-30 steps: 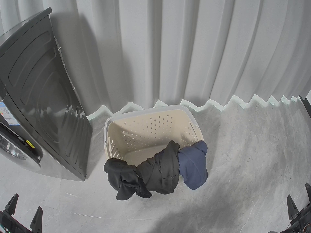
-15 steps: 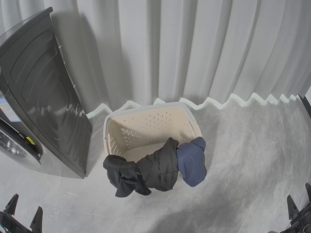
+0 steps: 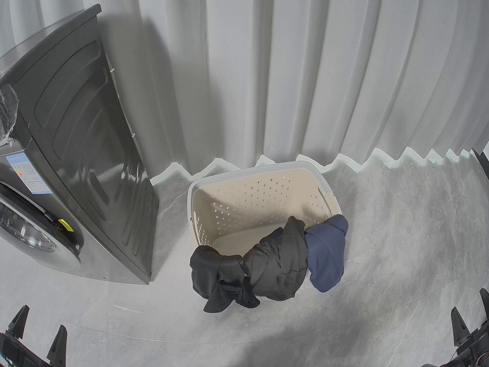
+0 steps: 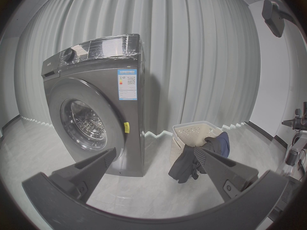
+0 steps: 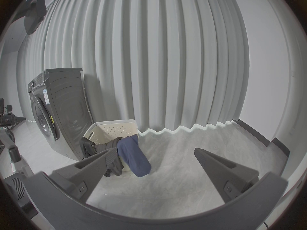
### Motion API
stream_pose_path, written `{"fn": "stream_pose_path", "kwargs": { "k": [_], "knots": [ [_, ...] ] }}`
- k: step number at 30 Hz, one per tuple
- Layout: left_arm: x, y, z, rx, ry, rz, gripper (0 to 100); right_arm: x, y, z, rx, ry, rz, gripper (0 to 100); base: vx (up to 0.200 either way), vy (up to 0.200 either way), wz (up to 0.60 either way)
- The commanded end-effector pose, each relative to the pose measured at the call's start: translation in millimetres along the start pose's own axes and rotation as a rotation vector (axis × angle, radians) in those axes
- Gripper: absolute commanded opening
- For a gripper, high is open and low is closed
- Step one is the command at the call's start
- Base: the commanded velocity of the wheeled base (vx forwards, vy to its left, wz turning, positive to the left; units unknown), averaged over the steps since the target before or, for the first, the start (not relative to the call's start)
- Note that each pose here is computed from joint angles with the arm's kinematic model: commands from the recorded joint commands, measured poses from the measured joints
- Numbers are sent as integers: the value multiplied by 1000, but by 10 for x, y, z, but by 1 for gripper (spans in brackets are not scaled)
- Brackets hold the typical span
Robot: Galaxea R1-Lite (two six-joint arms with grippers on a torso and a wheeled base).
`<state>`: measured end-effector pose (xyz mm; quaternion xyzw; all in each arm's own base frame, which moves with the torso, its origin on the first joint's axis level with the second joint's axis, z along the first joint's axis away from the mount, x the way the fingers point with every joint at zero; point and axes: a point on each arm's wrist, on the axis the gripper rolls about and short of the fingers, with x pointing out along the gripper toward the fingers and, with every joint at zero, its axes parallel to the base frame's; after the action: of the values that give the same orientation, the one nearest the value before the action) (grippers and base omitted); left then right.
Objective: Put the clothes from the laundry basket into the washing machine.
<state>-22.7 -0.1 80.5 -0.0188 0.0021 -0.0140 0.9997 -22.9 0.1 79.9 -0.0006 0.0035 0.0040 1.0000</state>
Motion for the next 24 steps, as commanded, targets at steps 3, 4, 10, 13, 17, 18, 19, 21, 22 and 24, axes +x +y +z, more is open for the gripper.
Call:
{"fn": "stream_pose_path", "kwargs": {
  "k": [3, 4, 10, 13, 17, 18, 19, 21, 22, 24],
  "knots": [
    [-2, 2, -49, -1, -2, 0, 100, 1, 0, -49, 0, 2, 1, 100, 0, 200, 0],
    [-2, 2, -49, -1, -2, 0, 100, 0, 0, -44, 0, 1, 1, 100, 0, 200, 0],
    [-2, 2, -49, -1, -2, 0, 100, 1, 0, -49, 0, 2, 1, 100, 0, 167, 0],
    [-2, 2, -49, -1, -2, 0, 100, 1, 0, -49, 0, 2, 1, 100, 0, 0, 0],
    [-2, 2, -49, -2, -2, 0, 100, 0, 0, -44, 0, 1, 1, 100, -100, 0, 0],
    [-2, 2, -49, -1, -2, 0, 100, 1, 0, -49, 0, 2, 1, 100, -200, 0, 0],
    [-2, 2, -49, 1, -2, 0, 100, 0, 0, -44, 0, 1, 1, 100, -200, 0, 0],
    [-2, 2, -49, 1, -2, 0, 100, 0, 0, -44, 0, 1, 1, 100, -200, 0, 0],
    [-2, 2, -49, -1, -2, 0, 100, 1, 0, -49, 0, 2, 1, 100, -200, 0, 0],
    [-2, 2, -49, -1, -2, 0, 100, 0, 0, -44, 0, 1, 1, 100, -200, 0, 0]
  ]
}}
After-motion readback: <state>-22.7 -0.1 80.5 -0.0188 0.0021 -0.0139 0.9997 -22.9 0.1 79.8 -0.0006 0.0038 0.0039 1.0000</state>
